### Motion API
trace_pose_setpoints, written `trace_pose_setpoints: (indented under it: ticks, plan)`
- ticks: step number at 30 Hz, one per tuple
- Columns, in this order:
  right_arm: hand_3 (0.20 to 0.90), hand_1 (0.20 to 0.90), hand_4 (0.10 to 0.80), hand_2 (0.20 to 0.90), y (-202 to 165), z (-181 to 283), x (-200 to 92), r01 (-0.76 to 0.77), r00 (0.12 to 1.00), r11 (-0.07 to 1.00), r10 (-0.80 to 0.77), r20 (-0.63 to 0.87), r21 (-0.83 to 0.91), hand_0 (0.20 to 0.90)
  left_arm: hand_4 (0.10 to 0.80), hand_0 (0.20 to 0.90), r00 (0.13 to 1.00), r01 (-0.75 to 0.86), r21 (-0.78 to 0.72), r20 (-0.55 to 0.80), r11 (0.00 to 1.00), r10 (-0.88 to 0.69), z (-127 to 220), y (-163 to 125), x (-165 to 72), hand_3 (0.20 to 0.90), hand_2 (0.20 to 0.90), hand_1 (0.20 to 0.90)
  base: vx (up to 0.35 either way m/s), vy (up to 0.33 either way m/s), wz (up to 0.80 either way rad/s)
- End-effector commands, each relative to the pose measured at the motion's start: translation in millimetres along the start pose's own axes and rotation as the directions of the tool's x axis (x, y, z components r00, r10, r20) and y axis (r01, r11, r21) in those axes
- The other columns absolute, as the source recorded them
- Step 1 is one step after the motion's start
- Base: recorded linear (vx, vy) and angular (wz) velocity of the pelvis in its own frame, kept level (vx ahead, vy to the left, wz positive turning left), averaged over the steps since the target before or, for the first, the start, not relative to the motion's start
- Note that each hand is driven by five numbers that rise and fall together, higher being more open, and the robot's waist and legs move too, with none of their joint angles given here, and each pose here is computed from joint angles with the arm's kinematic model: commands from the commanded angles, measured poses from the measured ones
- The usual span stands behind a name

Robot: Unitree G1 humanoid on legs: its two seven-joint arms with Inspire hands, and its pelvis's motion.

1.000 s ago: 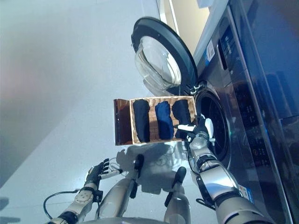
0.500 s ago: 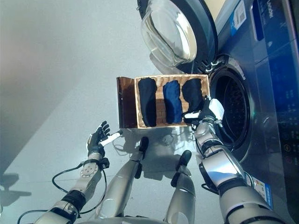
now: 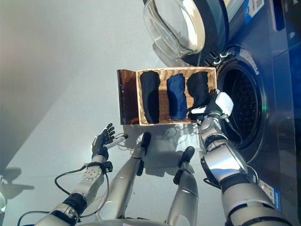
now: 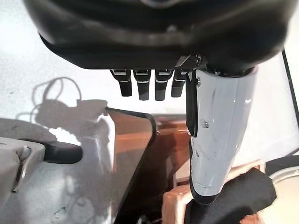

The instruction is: Pick up the clothes and place them into the washing machine

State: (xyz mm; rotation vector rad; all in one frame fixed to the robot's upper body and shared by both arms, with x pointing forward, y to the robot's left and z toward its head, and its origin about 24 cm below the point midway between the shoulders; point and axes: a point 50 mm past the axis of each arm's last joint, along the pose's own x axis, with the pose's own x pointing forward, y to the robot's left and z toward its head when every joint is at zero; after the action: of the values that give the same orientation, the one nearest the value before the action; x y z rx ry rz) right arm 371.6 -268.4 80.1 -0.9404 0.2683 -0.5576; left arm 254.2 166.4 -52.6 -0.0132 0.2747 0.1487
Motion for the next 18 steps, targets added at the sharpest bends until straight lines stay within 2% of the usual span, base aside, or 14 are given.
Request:
trace_pose_setpoints:
  ticks: [1, 8, 18]
  plan:
    - [0.900, 0.900, 0.800, 0.900, -60, 7, 24, 0.218, 0.975, 0.975, -0.216, 0.052, -0.041, 0.900, 0.800, 0.900, 0.995, -0.015, -0.001, 0.101, 1.000, 0.015, 14, 6, -3, 0.900, 0.900, 0.900, 0.103, -0.013, 0.08]
    - [0.900, 0.900, 0.800, 0.900, -77, 8, 30, 0.262, 0.965, 0.964, -0.260, 0.045, -0.037, 0.900, 0.800, 0.900, 0.993, -0.027, 0.004, 0.118, 1.000, 0.026, 19, 6, 0, 0.900, 0.900, 0.900, 0.002, 0.004, 0.01]
    - [0.900, 0.900, 0.800, 0.900, -81, 8, 31, 0.272, 0.962, 0.962, -0.272, 0.029, -0.025, 0.900, 0.800, 0.900, 0.990, -0.009, 0.001, 0.141, 1.000, 0.009, 25, 0, 3, 0.900, 0.900, 0.900, 0.008, 0.003, 0.08]
